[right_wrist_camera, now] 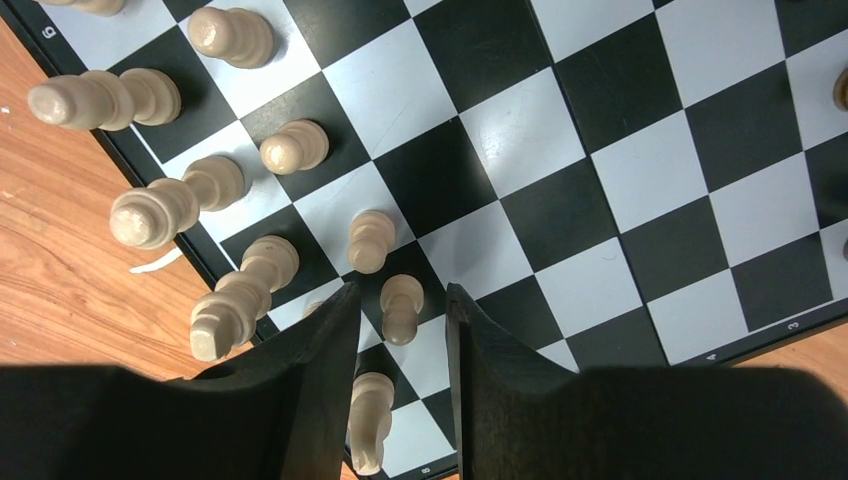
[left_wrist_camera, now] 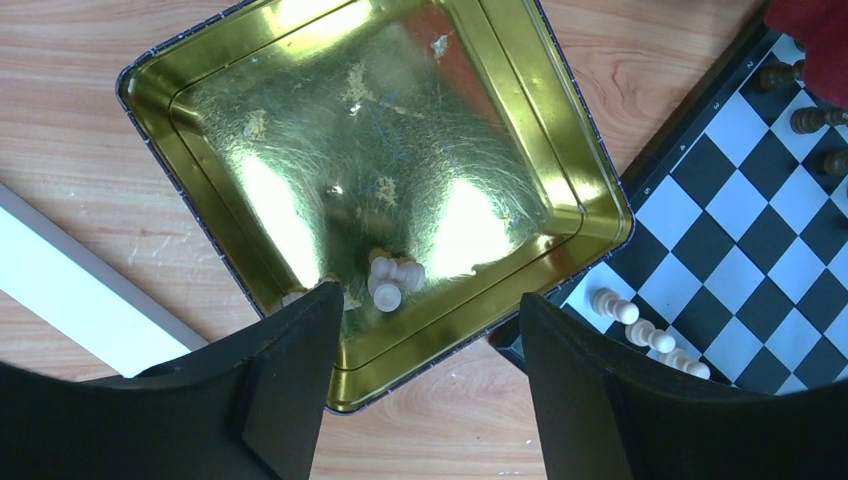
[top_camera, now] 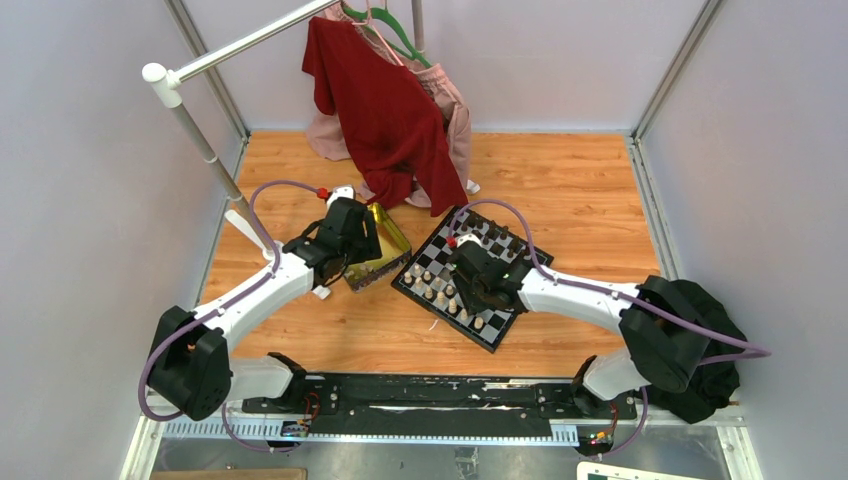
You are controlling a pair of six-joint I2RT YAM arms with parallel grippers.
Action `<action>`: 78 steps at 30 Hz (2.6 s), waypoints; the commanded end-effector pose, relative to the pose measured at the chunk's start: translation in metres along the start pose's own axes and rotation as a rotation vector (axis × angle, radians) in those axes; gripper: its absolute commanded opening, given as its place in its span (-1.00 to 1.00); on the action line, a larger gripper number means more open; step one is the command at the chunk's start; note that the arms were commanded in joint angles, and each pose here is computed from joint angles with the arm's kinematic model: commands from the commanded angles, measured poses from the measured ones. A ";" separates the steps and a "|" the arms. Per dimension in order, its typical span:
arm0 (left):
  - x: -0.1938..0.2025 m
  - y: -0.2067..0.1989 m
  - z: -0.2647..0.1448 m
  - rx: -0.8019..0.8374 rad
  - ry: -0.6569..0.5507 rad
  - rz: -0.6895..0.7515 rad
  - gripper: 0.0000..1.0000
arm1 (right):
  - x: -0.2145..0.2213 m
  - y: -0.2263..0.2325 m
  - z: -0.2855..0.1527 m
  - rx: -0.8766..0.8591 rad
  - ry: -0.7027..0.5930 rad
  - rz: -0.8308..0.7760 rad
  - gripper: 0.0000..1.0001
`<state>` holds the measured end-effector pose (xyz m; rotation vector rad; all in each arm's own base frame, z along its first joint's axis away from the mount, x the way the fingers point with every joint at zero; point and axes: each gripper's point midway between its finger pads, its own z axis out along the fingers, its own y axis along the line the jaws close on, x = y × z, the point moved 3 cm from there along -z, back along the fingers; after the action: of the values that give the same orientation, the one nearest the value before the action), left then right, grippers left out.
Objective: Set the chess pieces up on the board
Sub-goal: Place the chess piece on the chessboard, then pick up the chess piece from the storage box.
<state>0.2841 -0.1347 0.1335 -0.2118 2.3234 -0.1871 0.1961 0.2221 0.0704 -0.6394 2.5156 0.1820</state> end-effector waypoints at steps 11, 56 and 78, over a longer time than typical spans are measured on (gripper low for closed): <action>0.016 0.016 0.027 -0.112 0.055 0.032 0.32 | -0.036 -0.009 -0.048 0.047 -0.122 -0.023 -0.16; -0.009 -0.001 0.029 -0.062 0.038 -0.011 -0.77 | -0.036 -0.018 -0.050 0.077 -0.153 -0.028 -0.15; -0.015 -0.088 -0.062 0.260 0.024 0.296 -0.87 | -0.041 -0.119 -0.064 0.290 -0.306 0.305 -0.15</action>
<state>0.2782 -0.1914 0.1922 0.0665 2.3101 -0.3236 0.2432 0.1387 0.1438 -0.2430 2.3066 0.0387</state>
